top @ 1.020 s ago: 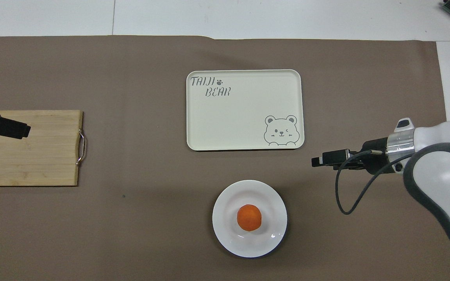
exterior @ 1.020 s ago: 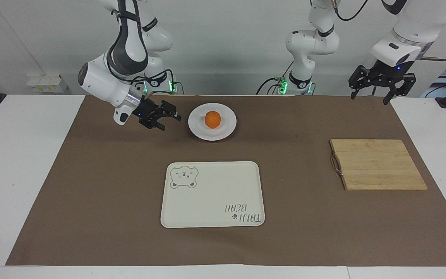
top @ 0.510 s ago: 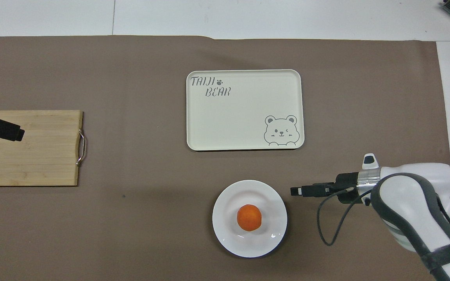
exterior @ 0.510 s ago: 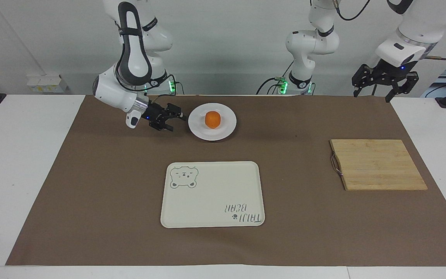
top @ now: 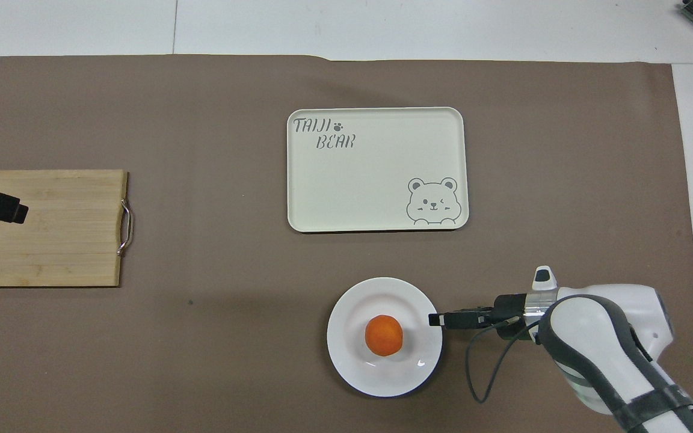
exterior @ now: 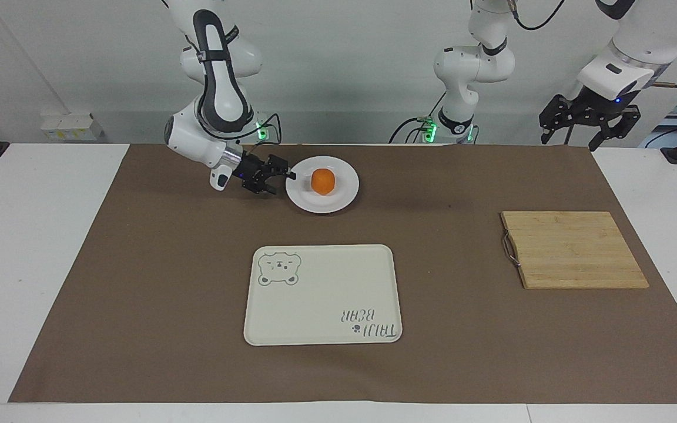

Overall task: Place orange and plate with both arms
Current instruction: 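Grip the white plate rim nearest the right gripper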

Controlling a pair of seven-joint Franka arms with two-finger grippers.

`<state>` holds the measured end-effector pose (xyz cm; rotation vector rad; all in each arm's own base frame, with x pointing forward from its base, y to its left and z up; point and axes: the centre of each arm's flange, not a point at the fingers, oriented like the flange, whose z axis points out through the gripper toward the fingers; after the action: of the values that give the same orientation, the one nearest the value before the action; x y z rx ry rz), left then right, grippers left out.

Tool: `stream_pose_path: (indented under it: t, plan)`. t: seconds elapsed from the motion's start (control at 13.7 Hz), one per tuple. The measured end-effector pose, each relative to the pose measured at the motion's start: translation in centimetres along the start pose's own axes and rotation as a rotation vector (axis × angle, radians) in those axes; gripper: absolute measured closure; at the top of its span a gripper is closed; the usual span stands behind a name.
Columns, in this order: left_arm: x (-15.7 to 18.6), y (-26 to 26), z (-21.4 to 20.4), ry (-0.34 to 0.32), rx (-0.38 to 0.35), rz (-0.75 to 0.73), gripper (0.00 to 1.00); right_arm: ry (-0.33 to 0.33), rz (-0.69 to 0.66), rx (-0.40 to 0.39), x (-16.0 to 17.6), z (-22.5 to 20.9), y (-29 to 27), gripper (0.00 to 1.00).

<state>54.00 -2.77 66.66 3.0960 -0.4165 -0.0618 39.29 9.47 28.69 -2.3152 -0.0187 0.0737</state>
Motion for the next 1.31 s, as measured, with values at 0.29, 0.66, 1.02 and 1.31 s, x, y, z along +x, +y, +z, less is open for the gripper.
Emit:
stream_pose_path:
  t: [0.29,0.66,1.02,1.31]
  plan:
    - [0.0,0.1,0.0,0.002,-0.011,-0.019,0.0,0.008,0.03,0.02,-1.5,1.5,0.7,0.0]
    - [0.2,0.3,0.2,-0.002,-0.013,-0.015,0.0,0.008,0.06,0.039,-3.0,3.1,0.8,0.0]
    - [0.8,0.5,1.2,-0.02,-0.015,-0.01,0.0,0.019,0.07,0.036,-3.9,4.6,0.1,0.0]
    - [0.7,0.8,1.5,-0.031,-0.018,-0.004,0.0,0.024,0.069,0.033,-4.0,4.5,0.1,0.21]
